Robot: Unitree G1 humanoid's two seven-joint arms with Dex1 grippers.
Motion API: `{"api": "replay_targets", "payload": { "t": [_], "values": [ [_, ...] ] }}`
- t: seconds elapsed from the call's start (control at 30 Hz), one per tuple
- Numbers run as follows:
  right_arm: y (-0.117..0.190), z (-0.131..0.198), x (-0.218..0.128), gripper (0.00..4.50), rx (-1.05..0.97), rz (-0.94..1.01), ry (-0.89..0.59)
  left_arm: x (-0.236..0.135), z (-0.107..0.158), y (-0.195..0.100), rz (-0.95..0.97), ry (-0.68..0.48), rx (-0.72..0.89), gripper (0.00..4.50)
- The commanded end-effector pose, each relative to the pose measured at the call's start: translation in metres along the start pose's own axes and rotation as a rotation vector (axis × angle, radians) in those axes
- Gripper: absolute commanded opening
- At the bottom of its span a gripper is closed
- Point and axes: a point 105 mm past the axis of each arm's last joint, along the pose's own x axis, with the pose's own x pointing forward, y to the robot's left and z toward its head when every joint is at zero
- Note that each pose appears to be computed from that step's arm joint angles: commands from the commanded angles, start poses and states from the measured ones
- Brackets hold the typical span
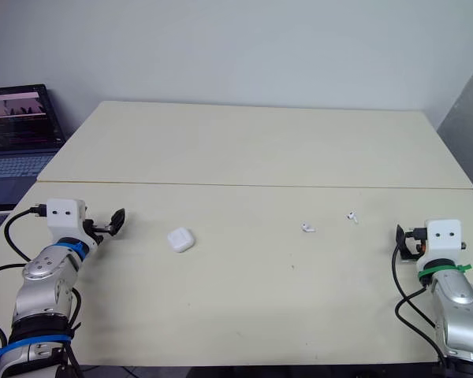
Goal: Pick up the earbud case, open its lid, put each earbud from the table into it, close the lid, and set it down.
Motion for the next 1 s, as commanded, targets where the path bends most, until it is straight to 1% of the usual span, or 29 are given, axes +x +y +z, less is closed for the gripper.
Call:
{"api": "replay_targets", "payload": {
  "t": [0.03,0.57,0.63,0.7,0.77,0.87,0.9,0.93,1.0],
  "values": [
    [-0.010,0.015,0.001,4.50,-0.023,-0.033,-0.052,-0.002,0.022,0.011,0.022,-0.069,0.031,4.46],
    [-0.010,0.015,-0.001,4.50,-0.024,-0.037,-0.055,0.000,0.032,0.011,-0.006,-0.098,0.041,4.46],
    [-0.010,0.017,0.000,4.50,-0.026,-0.038,-0.062,0.000,0.035,0.011,-0.024,-0.110,0.034,4.46],
    [-0.009,0.023,0.001,4.50,-0.045,-0.021,-0.083,-0.003,0.045,0.010,-0.069,-0.144,-0.002,4.46],
    [-0.002,0.037,0.005,4.50,-0.072,0.036,-0.118,-0.007,0.058,0.003,-0.171,-0.165,-0.025,4.46],
    [0.023,0.059,0.013,4.50,-0.075,0.216,-0.163,-0.014,0.074,-0.019,-0.372,-0.156,-0.003,4.46],
    [0.033,0.066,0.016,4.50,-0.067,0.288,-0.179,-0.018,0.078,-0.027,-0.441,-0.144,0.009,4.46],
    [0.052,0.076,0.018,4.50,-0.051,0.402,-0.200,-0.022,0.082,-0.039,-0.531,-0.124,0.025,4.46],
    [0.079,0.090,0.017,4.50,-0.030,0.571,-0.231,-0.030,0.086,-0.057,-0.660,-0.091,0.044,4.46]
  ]
}}
